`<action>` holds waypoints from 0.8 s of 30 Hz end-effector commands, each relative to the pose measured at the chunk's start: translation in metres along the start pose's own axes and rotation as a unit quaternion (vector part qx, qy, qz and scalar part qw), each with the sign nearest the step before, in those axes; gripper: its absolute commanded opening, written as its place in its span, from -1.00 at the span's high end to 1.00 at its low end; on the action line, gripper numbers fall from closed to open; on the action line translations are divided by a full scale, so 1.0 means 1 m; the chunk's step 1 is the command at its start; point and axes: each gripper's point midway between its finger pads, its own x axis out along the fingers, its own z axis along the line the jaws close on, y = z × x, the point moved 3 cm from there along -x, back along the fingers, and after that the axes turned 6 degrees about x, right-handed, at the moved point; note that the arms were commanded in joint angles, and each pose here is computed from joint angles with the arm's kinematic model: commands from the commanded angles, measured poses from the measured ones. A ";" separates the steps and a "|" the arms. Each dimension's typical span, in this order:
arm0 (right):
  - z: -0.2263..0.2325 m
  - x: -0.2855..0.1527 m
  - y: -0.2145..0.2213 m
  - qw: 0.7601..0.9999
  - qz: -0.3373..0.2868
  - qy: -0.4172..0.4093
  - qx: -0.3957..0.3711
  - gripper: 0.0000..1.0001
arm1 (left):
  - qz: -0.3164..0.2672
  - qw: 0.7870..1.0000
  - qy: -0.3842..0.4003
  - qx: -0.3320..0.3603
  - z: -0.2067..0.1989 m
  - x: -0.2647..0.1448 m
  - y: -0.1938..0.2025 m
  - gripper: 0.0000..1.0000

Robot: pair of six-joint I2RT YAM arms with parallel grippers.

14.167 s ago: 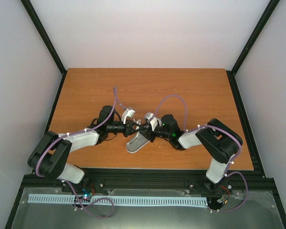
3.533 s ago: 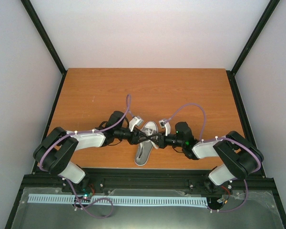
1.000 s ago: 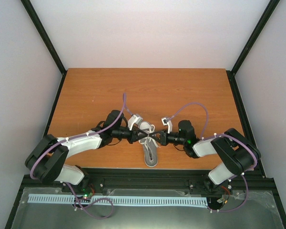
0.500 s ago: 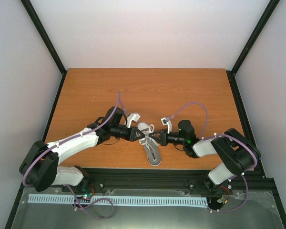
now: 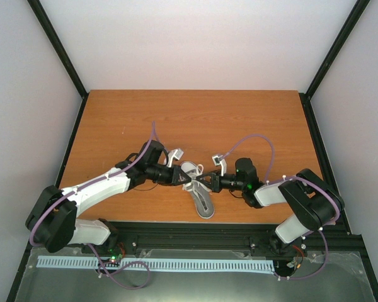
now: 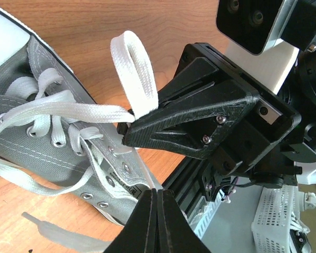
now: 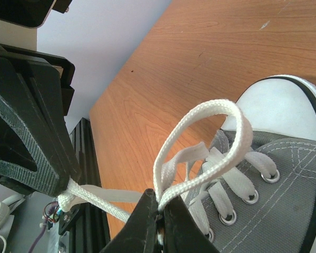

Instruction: Tie the shoes

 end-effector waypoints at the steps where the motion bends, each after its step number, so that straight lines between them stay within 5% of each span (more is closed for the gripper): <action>1: -0.016 -0.001 0.005 0.999 0.004 0.036 0.004 0.92 | -0.028 1.000 0.004 0.006 -0.013 -0.013 -0.014 0.99; 3: -0.015 -0.002 0.004 0.999 0.004 0.037 0.001 0.78 | -0.029 0.997 -0.071 0.006 0.011 -0.015 -0.009 0.98; 6: -0.009 -0.008 0.000 0.999 -0.005 0.045 -0.015 0.30 | -0.031 0.988 -0.151 0.002 0.040 -0.019 0.000 0.98; 12: 0.001 -0.024 0.002 0.996 -0.003 0.065 -0.063 -0.32 | -0.028 0.986 -0.165 -0.012 0.055 -0.016 0.011 0.98; 18: -0.009 -0.033 0.015 0.991 0.010 0.102 -0.090 -0.45 | -0.033 0.984 -0.175 -0.010 0.058 -0.018 0.011 0.98; 24: -0.017 -0.027 0.019 0.991 0.027 0.105 -0.081 -0.30 | -0.038 0.982 -0.185 -0.009 0.059 -0.022 0.011 0.99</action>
